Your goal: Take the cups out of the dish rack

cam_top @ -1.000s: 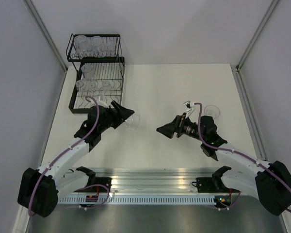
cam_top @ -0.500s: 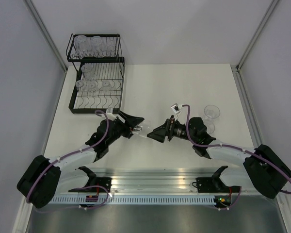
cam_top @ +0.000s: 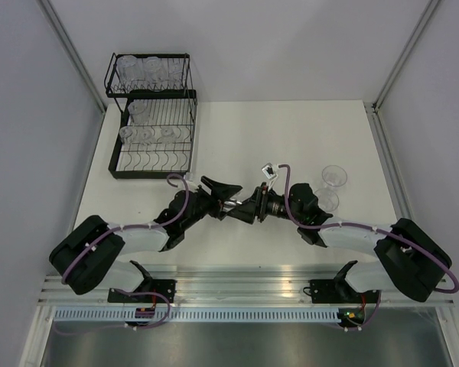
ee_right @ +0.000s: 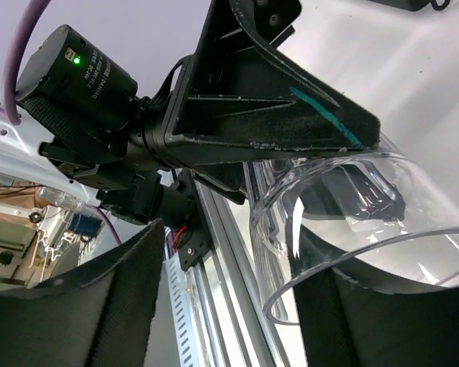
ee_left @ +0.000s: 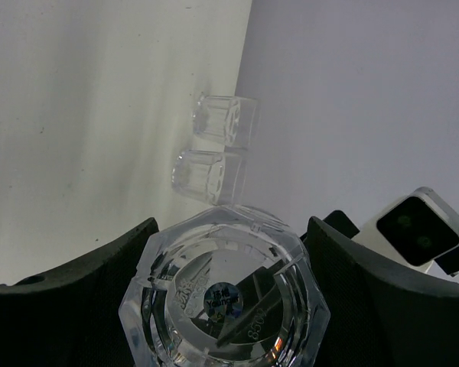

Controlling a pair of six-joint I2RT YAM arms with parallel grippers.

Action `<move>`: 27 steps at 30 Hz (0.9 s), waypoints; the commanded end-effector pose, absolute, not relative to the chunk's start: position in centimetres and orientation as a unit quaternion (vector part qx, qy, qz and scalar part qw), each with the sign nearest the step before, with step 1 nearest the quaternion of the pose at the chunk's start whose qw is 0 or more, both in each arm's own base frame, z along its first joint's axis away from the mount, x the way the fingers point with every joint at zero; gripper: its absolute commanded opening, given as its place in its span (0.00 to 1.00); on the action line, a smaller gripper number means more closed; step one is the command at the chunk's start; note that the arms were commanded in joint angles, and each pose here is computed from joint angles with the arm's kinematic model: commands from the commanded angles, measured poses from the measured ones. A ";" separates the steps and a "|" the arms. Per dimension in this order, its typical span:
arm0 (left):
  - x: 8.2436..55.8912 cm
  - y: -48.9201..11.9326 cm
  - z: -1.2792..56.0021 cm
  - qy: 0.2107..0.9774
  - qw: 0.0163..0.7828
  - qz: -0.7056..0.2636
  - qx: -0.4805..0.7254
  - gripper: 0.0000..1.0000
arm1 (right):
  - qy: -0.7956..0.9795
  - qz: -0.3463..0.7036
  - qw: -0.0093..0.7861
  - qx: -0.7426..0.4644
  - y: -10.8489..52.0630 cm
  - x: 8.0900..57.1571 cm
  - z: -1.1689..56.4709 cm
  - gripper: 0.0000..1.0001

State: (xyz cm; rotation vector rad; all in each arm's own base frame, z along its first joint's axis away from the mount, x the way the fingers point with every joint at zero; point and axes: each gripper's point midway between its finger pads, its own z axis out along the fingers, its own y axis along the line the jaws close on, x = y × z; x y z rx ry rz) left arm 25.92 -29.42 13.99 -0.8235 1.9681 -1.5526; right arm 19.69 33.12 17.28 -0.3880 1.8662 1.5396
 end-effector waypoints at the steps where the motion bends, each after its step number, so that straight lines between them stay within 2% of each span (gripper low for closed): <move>1: 25.9 -31.3 18.7 0.671 0.231 -0.644 -0.285 0.02 | 0.660 0.610 0.401 -0.179 33.7 20.1 21.8 0.66; 2: 25.8 -31.6 18.8 0.671 0.225 -0.648 -0.280 0.02 | 0.659 0.607 0.407 -0.177 33.5 20.2 22.0 0.61; 3: 25.6 -32.0 19.0 0.673 0.215 -0.654 -0.271 0.02 | 0.660 0.602 0.411 -0.180 33.3 20.2 21.9 0.45; 4: 25.7 -32.2 19.3 0.671 0.216 -0.657 -0.269 0.02 | 0.660 0.602 0.412 -0.181 33.3 20.1 21.8 0.45; 5: 25.5 -32.5 19.0 0.676 0.204 -0.657 -0.264 0.02 | 0.659 0.601 0.415 -0.180 33.2 20.1 21.9 0.21; 6: 25.3 -32.8 19.0 0.678 0.198 -0.659 -0.259 0.04 | 0.661 0.597 0.418 -0.178 33.0 20.3 21.8 0.09; 7: 25.1 -32.9 19.5 0.671 0.198 -0.668 -0.252 0.06 | 0.661 0.596 0.419 -0.178 33.0 20.2 21.9 0.02; 8: 25.0 -33.0 19.4 0.671 0.194 -0.670 -0.250 0.08 | 0.663 0.595 0.418 -0.179 32.9 20.2 21.8 0.01; 11: 24.7 -33.3 19.3 0.669 0.187 -0.676 -0.244 0.24 | 0.668 0.587 0.421 -0.180 32.8 20.2 21.7 0.01; 12: 24.7 -33.3 19.1 0.670 0.186 -0.676 -0.244 0.41 | 0.670 0.584 0.423 -0.178 32.6 20.3 21.5 0.01; 14: 24.7 -33.3 19.1 0.670 0.186 -0.676 -0.245 0.63 | 0.669 0.579 0.430 -0.179 32.4 20.3 21.8 0.01; 15: 24.7 -33.1 19.2 0.669 0.189 -0.675 -0.247 0.78 | 0.671 0.575 0.433 -0.178 32.2 20.3 21.8 0.01; 16: 24.8 -32.7 18.8 0.671 0.198 -0.669 -0.252 0.82 | 0.674 0.564 0.444 -0.175 31.7 20.5 22.0 0.01; 19: 25.5 -31.0 17.9 0.678 0.235 -0.644 -0.267 0.93 | 0.687 0.532 0.469 -0.158 30.4 21.2 22.3 0.01; 22: 26.2 -28.8 17.0 0.689 0.265 -0.612 -0.284 0.96 | 0.711 0.487 0.482 -0.157 29.0 21.6 21.9 0.01; 23: 26.6 -28.1 16.7 0.696 0.286 -0.596 -0.280 0.96 | 0.724 0.451 0.500 -0.148 28.1 22.6 21.5 0.01; 25: 27.2 -26.7 15.5 0.721 0.301 -0.553 -0.290 0.97 | 0.768 0.396 0.485 -0.136 26.7 23.1 20.2 0.01; 26: 27.4 -25.9 16.4 0.724 0.337 -0.537 -0.271 0.97 | 0.790 0.347 0.493 -0.112 25.3 24.3 19.6 0.01; 27: 27.6 -25.0 15.2 0.756 0.339 -0.487 -0.277 0.98 | 0.824 0.293 0.470 -0.120 23.9 24.3 18.8 0.01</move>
